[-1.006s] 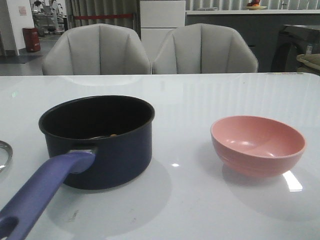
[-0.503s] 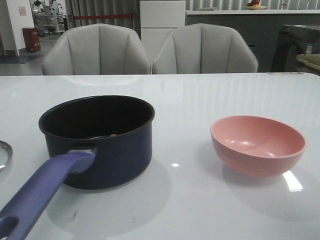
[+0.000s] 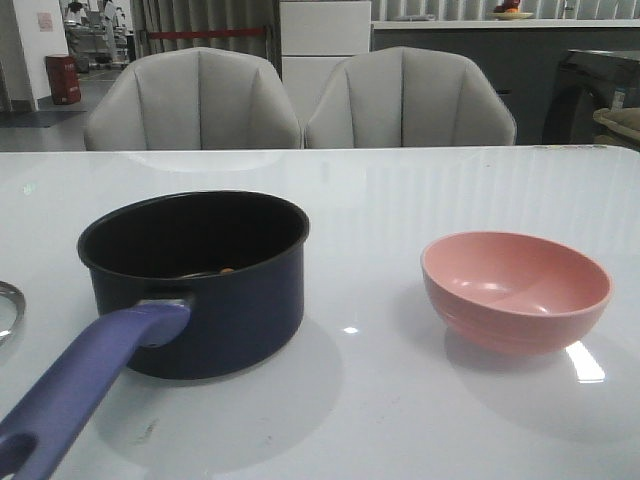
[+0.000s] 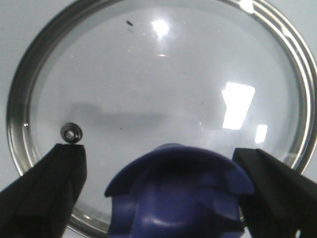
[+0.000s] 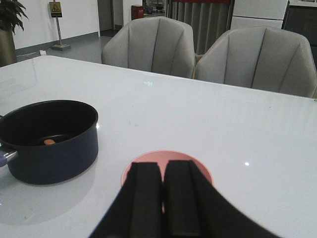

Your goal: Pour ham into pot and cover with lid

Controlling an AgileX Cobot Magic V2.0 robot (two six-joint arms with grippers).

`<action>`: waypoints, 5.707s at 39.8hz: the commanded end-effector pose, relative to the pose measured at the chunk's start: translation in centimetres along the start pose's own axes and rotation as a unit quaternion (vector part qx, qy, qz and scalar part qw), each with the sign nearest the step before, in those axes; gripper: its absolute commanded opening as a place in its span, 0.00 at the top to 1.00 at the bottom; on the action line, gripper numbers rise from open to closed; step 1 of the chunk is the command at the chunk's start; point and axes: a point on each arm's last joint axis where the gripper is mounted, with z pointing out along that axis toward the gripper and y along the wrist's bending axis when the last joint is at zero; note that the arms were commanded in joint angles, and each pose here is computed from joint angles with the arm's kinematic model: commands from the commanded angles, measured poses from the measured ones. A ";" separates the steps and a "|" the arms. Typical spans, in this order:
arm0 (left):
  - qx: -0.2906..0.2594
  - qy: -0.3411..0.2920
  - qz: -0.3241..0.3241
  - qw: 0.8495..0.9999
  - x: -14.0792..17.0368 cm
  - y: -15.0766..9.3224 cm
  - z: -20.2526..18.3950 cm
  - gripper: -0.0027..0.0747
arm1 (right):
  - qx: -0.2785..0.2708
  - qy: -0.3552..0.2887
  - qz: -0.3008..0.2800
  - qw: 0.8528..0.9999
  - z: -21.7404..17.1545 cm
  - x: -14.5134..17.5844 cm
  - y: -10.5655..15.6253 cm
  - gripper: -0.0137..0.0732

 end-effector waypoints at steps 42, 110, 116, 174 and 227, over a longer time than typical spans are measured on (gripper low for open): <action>0.016 -0.019 0.010 1.000 -1.0 -0.9 -5.6 0.70 | 0.008 -0.048 -0.003 0.999 -0.1 -1.5 -0.1 0.67; 0.024 -0.109 0.342 0.933 5.7 -22.3 -11.9 0.69 | 0.008 -0.051 -0.003 0.999 -0.1 -1.5 -0.1 0.67; 0.022 -0.097 0.341 0.935 5.3 -22.6 -10.9 0.69 | 0.008 -0.051 -0.003 0.999 -0.1 -1.5 -0.1 0.67; 0.095 -0.277 0.339 0.894 12.5 -18.6 -24.4 0.27 | 0.000 -0.056 -0.003 0.998 -0.2 -1.6 -0.1 0.67; 0.240 -0.679 0.235 0.653 30.4 -2.5 -12.5 0.82 | -0.001 -0.052 -0.003 0.999 -0.1 -1.6 0.0 0.67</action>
